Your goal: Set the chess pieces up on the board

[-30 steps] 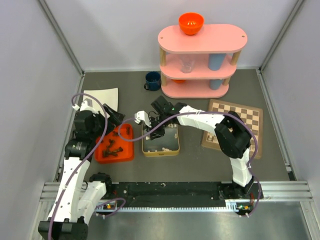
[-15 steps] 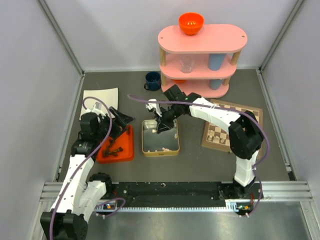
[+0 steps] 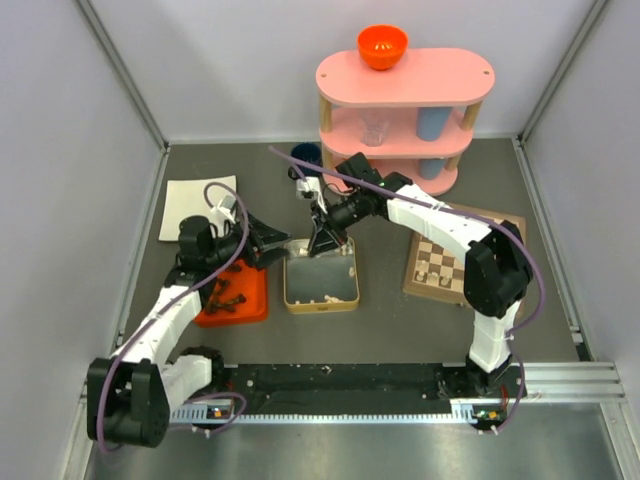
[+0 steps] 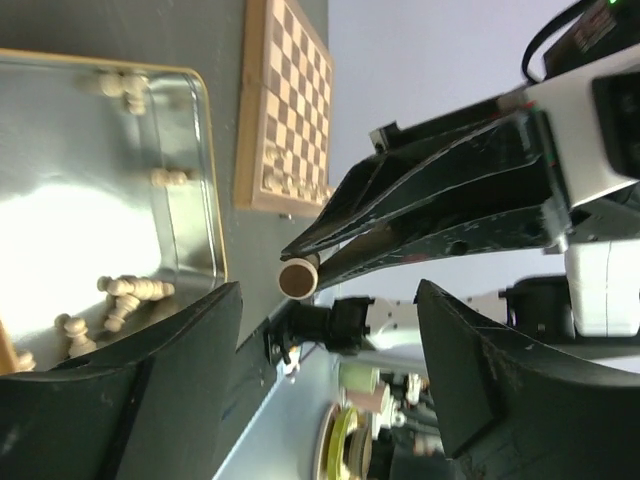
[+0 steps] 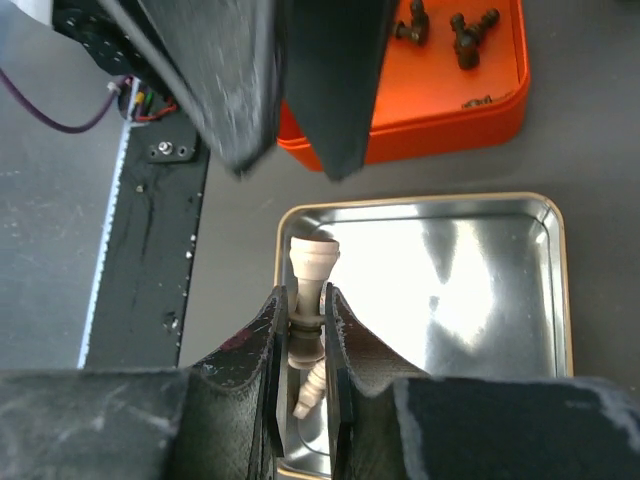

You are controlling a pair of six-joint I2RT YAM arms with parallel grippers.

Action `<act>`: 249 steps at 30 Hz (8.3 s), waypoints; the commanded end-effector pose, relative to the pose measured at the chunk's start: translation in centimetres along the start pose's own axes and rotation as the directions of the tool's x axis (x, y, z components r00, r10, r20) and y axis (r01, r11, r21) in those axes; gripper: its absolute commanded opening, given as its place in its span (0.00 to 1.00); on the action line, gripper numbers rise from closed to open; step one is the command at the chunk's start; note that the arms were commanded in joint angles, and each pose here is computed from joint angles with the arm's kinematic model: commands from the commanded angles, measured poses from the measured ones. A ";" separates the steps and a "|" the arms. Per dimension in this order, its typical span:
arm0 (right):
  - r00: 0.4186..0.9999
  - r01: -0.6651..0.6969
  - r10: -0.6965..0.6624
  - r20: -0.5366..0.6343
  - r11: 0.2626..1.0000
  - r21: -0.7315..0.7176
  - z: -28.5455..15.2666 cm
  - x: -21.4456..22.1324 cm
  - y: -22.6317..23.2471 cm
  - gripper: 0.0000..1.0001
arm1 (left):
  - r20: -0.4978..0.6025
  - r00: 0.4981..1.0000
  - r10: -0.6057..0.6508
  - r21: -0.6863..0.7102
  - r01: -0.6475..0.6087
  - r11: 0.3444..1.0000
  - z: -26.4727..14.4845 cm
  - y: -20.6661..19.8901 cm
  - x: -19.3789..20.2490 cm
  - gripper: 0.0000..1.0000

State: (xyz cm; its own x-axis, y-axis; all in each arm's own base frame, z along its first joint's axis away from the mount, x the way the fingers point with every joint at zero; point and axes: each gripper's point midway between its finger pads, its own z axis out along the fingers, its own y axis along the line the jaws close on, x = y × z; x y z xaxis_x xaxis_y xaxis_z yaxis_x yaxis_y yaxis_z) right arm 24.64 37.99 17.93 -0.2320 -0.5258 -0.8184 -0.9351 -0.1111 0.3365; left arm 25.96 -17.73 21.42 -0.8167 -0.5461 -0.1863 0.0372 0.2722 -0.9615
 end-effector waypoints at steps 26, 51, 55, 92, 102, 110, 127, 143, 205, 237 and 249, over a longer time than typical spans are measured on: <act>0.988 0.027 -0.021 0.150 0.999 -0.041 -1.6 -5.7 2.4 0.06 | -0.169 0.984 0.053 0.144 -0.029 0.989 2.0 -2.2 2.7 0.11; 0.832 -0.390 0.407 0.378 0.913 -0.124 -6.4 -8.8 0.6 0.63 | 0.034 0.999 -0.039 0.443 0.020 0.896 0.4 -9.5 -0.8 0.00; 0.755 -0.441 0.487 0.438 0.873 -0.210 -6.8 -10.9 0.8 0.63 | 0.053 0.997 -0.055 0.446 0.026 0.895 0.4 -9.8 -1.3 0.00; 0.710 -0.506 0.576 0.405 0.818 -0.274 -4.9 -11.8 1.0 0.06 | 0.153 0.980 -0.130 0.424 0.054 0.904 0.0 -8.1 -2.1 0.00; 0.850 -0.379 0.365 0.380 0.925 -0.038 -8.4 -9.8 0.1 0.04 | 0.122 0.992 0.029 0.223 -0.056 0.973 0.5 -5.3 -1.0 0.78; 0.986 -0.152 0.166 0.002 0.899 0.411 -16.3 1.3 0.7 0.04 | 0.163 0.859 0.484 -0.301 -0.424 0.854 -2.4 -0.8 -4.4 0.87; 0.631 -0.049 0.523 -0.573 0.764 0.644 -30.1 16.8 6.8 0.04 | 0.017 0.780 0.626 -0.322 -0.589 0.742 0.2 1.9 -7.7 0.87; 0.445 -0.176 0.649 -0.617 0.739 0.651 -28.1 22.8 6.0 0.06 | -0.039 0.795 0.606 -0.297 -0.588 0.752 0.8 3.3 -7.0 0.86; 0.408 -0.179 0.754 -0.515 0.619 0.765 -25.5 27.8 1.0 0.08 | -0.039 0.833 0.552 -0.299 -0.537 0.789 0.9 4.5 -6.7 0.86; 0.425 -0.155 0.751 -0.506 0.611 0.776 -25.7 27.0 -0.1 0.09 | -0.035 0.842 0.538 -0.283 -0.525 0.803 1.5 4.6 -7.2 0.86; 0.426 -0.153 0.747 -0.511 0.616 0.773 -25.5 26.9 -0.2 0.09 | -0.038 0.847 0.530 -0.286 -0.518 0.806 1.4 5.0 -7.0 0.86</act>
State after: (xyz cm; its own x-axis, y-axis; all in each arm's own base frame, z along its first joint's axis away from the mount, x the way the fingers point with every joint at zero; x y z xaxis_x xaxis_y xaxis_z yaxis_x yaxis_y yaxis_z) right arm 24.39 1.71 7.28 -0.6539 -0.7366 0.1728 -0.7486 0.6630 -0.0067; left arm 32.14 -13.55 16.76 -0.7226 -0.2855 -0.6296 0.2484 0.7427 -0.6219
